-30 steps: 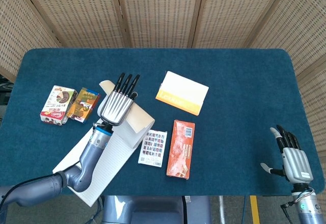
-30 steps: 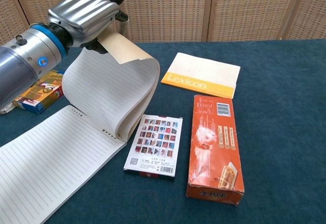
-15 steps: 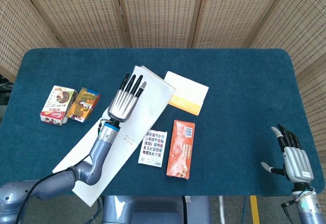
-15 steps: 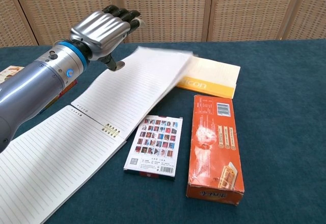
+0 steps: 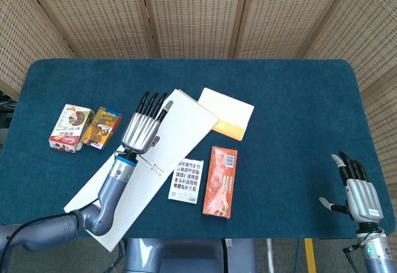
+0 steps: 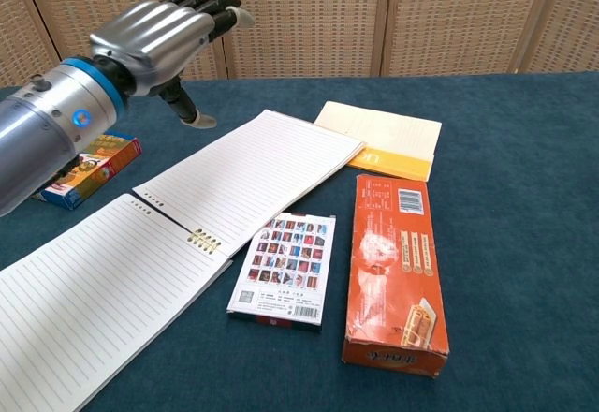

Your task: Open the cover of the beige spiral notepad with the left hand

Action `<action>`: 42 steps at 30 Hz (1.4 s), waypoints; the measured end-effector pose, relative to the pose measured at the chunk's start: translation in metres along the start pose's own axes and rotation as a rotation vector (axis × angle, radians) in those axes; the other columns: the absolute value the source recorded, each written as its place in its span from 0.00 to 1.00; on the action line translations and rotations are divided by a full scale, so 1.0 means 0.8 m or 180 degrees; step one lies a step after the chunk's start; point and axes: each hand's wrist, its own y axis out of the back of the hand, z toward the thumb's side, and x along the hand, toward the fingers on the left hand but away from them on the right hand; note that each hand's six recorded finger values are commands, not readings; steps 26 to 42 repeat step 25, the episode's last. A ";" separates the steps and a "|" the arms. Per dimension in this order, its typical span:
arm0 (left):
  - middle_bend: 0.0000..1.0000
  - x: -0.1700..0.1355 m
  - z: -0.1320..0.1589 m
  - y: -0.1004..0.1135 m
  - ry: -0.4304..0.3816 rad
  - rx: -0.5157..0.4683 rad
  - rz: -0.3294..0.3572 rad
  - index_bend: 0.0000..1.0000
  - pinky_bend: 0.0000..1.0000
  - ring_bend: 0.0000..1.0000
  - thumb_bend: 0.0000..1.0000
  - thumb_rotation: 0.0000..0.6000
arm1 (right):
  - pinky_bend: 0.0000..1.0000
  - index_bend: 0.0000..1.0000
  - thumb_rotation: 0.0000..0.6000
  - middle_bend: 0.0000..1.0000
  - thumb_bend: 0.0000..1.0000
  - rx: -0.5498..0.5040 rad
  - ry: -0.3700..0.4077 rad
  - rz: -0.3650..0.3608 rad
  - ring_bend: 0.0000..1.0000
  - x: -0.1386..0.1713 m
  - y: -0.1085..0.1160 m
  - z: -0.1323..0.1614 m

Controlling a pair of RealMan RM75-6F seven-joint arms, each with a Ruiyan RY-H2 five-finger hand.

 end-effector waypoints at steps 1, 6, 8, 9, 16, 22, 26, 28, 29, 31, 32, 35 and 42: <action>0.00 -0.009 -0.003 0.005 0.0007 -0.0066 -0.0002 0.00 0.00 0.00 0.00 1.00 | 0.00 0.00 1.00 0.00 0.00 0.0007 -0.0001 0.0000 0.00 0.000 0.000 0.000; 0.00 -0.061 -0.024 0.019 0.0078 -0.0280 -0.0101 0.00 0.00 0.00 0.00 1.00 | 0.00 0.00 1.00 0.00 0.00 0.0076 0.0000 -0.0003 0.00 0.001 0.001 0.000; 0.00 -0.097 -0.038 0.018 0.0118 -0.0311 -0.0232 0.00 0.00 0.00 0.00 1.00 | 0.00 0.00 1.00 0.00 0.00 0.0112 0.0003 -0.0021 0.00 0.001 0.002 0.000; 0.00 -0.114 -0.045 0.017 0.0137 -0.0305 -0.0304 0.00 0.00 0.00 0.00 1.00 | 0.00 0.00 1.00 0.00 0.00 0.0121 0.0002 -0.0028 0.00 0.001 0.003 0.000; 0.00 -0.229 -0.080 0.015 0.0361 -0.0379 -0.0687 0.00 0.00 0.00 0.00 1.00 | 0.00 0.00 1.00 0.00 0.00 0.0186 0.0023 -0.0036 0.00 0.002 0.002 0.002; 0.00 -0.271 -0.098 0.025 0.0464 -0.0306 -0.0455 0.00 0.00 0.00 0.00 1.00 | 0.00 0.00 1.00 0.00 0.00 0.0242 0.0052 -0.0062 0.00 0.004 0.002 0.006; 0.00 -0.288 -0.103 0.026 0.0506 -0.0375 -0.0428 0.00 0.00 0.00 0.00 1.00 | 0.00 0.00 1.00 0.00 0.00 0.0245 0.0038 -0.0064 0.00 0.005 0.002 0.005; 0.00 -0.288 -0.103 0.026 0.0506 -0.0375 -0.0428 0.00 0.00 0.00 0.00 1.00 | 0.00 0.00 1.00 0.00 0.00 0.0245 0.0038 -0.0064 0.00 0.005 0.002 0.005; 0.00 -0.288 -0.103 0.026 0.0506 -0.0375 -0.0428 0.00 0.00 0.00 0.00 1.00 | 0.00 0.00 1.00 0.00 0.00 0.0245 0.0038 -0.0064 0.00 0.005 0.002 0.005; 0.00 -0.288 -0.103 0.026 0.0506 -0.0375 -0.0428 0.00 0.00 0.00 0.00 1.00 | 0.00 0.00 1.00 0.00 0.00 0.0245 0.0038 -0.0064 0.00 0.005 0.002 0.005; 0.00 -0.288 -0.103 0.026 0.0506 -0.0375 -0.0428 0.00 0.00 0.00 0.00 1.00 | 0.00 0.00 1.00 0.00 0.00 0.0245 0.0038 -0.0064 0.00 0.005 0.002 0.005; 0.00 -0.288 -0.103 0.026 0.0506 -0.0375 -0.0428 0.00 0.00 0.00 0.00 1.00 | 0.00 0.00 1.00 0.00 0.00 0.0245 0.0038 -0.0064 0.00 0.005 0.002 0.005; 0.00 -0.288 -0.103 0.026 0.0506 -0.0375 -0.0428 0.00 0.00 0.00 0.00 1.00 | 0.00 0.00 1.00 0.00 0.00 0.0245 0.0038 -0.0064 0.00 0.005 0.002 0.005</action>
